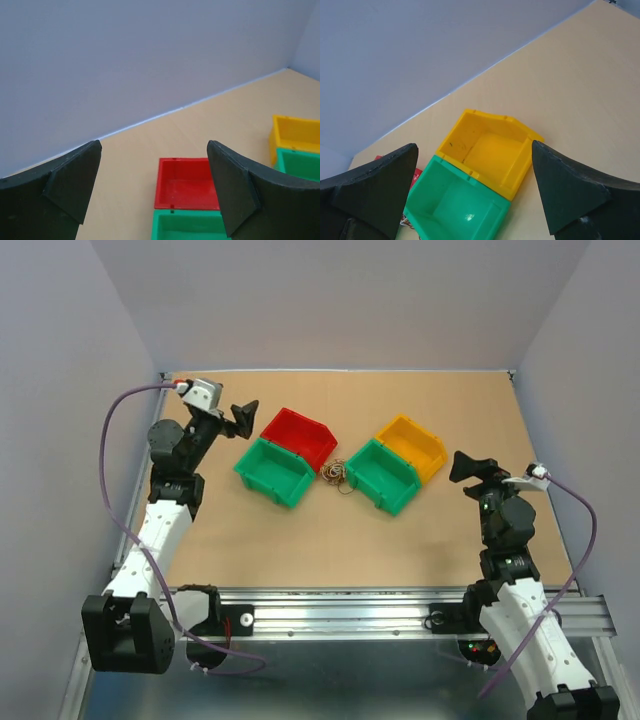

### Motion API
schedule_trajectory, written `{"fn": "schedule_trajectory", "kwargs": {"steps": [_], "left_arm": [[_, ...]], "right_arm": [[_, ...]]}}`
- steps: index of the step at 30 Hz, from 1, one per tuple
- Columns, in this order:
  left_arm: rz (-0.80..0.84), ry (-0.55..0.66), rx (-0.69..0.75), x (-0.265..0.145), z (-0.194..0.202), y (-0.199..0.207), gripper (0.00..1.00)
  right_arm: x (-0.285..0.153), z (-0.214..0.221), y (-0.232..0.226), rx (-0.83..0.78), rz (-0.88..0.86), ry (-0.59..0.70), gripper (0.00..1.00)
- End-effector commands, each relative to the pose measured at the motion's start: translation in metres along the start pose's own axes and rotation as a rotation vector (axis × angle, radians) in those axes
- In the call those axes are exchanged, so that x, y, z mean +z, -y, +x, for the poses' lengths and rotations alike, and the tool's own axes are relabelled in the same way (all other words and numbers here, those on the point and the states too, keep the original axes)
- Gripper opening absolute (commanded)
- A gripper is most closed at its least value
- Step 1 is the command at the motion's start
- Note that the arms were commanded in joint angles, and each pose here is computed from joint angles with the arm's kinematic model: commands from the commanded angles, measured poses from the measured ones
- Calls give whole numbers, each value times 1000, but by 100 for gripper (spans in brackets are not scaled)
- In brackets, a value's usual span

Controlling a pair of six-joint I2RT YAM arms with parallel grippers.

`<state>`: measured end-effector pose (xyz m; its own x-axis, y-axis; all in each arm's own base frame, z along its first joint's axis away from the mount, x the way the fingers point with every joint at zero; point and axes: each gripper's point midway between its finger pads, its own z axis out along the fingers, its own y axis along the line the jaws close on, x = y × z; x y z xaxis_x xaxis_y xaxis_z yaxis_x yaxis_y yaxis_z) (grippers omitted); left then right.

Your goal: Untangle the cables

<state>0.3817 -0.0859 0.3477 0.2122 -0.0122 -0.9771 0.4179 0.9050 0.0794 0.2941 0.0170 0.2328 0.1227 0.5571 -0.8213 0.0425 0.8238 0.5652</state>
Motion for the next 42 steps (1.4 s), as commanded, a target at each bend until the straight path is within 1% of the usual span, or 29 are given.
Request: {"fn": "schedule_trajectory", "kwargs": {"steps": [1, 2, 3, 4, 5, 6, 7, 8, 11, 12, 13, 16, 20, 21, 22, 23, 26, 28, 30, 31, 33, 34, 35, 37, 38, 40, 41, 42], "left_arm": [[237, -35, 51, -1, 12, 62, 99], [203, -51, 125, 1, 19, 62, 99], [261, -83, 142, -2, 35, 88, 99], [270, -87, 210, -4, 40, 93, 99], [307, -96, 234, -6, 46, 105, 99], [348, -139, 247, -10, 61, 116, 99], [407, -153, 272, -11, 65, 134, 99], [447, -232, 309, -15, 89, 140, 99], [490, -318, 364, -8, 107, 160, 99], [524, -396, 385, -9, 133, 166, 99], [541, -446, 394, -5, 148, 173, 99], [565, -497, 453, 7, 169, 180, 98], [589, -509, 525, 26, 178, 184, 98], [616, -550, 540, 26, 196, 188, 98], [615, -549, 558, 35, 195, 188, 97], [623, -586, 580, 39, 211, 187, 96], [648, -631, 601, 48, 224, 189, 91], [658, -676, 601, 51, 243, 191, 90], [662, -681, 605, 53, 246, 192, 89], [658, -679, 608, 56, 246, 193, 85], [660, -692, 608, 58, 250, 193, 72], [659, -700, 607, 58, 252, 193, 67], [660, -705, 608, 58, 253, 193, 57], [661, -717, 601, 54, 256, 193, 51], [669, -714, 595, 53, 255, 194, 39], [673, -700, 586, 49, 248, 195, 31], [667, -676, 569, 49, 236, 196, 20], [662, -675, 556, 45, 233, 196, 19]], "right_arm": [[-1, 13, -3, 22, -21, -52, 100], [0, 21, -5, 8, -38, -94, 100], [-1, 29, -18, -29, -115, -150, 100], [0, 44, -22, -53, -149, -218, 100], [-1, 51, -27, -68, -184, -257, 100], [-3, 63, -31, -70, -217, -318, 100], [-2, 65, -34, -82, -229, -341, 100], [-2, 79, -31, -87, -234, -403, 100], [1, 91, -29, -96, -233, -453, 100], [1, 95, -25, -97, -222, -467, 100], [2, 98, -24, -100, -219, -476, 100], [0, 99, -22, -102, -220, -469, 100], [-4, 90, -26, -102, -239, -424, 100], [-5, 89, -26, -102, -243, -420, 100], [-7, 89, -25, -102, -241, -417, 100], [-8, 85, -27, -104, -250, -400, 100], [-11, 83, -27, -102, -254, -385, 100], [-12, 80, -27, -101, -255, -370, 100], [-13, 78, -27, -102, -256, -361, 100], [-13, 79, -27, -103, -254, -360, 100], [-13, 78, -26, -103, -252, -359, 100], [-13, 79, -26, -102, -249, -359, 100], [-13, 79, -26, -102, -248, -358, 100], [-12, 79, -25, -102, -243, -359, 100], [-13, 80, -24, -103, -240, -359, 100], [-12, 80, -23, -102, -236, -357, 100], [-12, 80, -22, -102, -233, -359, 100], [-13, 80, -22, -102, -233, -359, 100]]}}
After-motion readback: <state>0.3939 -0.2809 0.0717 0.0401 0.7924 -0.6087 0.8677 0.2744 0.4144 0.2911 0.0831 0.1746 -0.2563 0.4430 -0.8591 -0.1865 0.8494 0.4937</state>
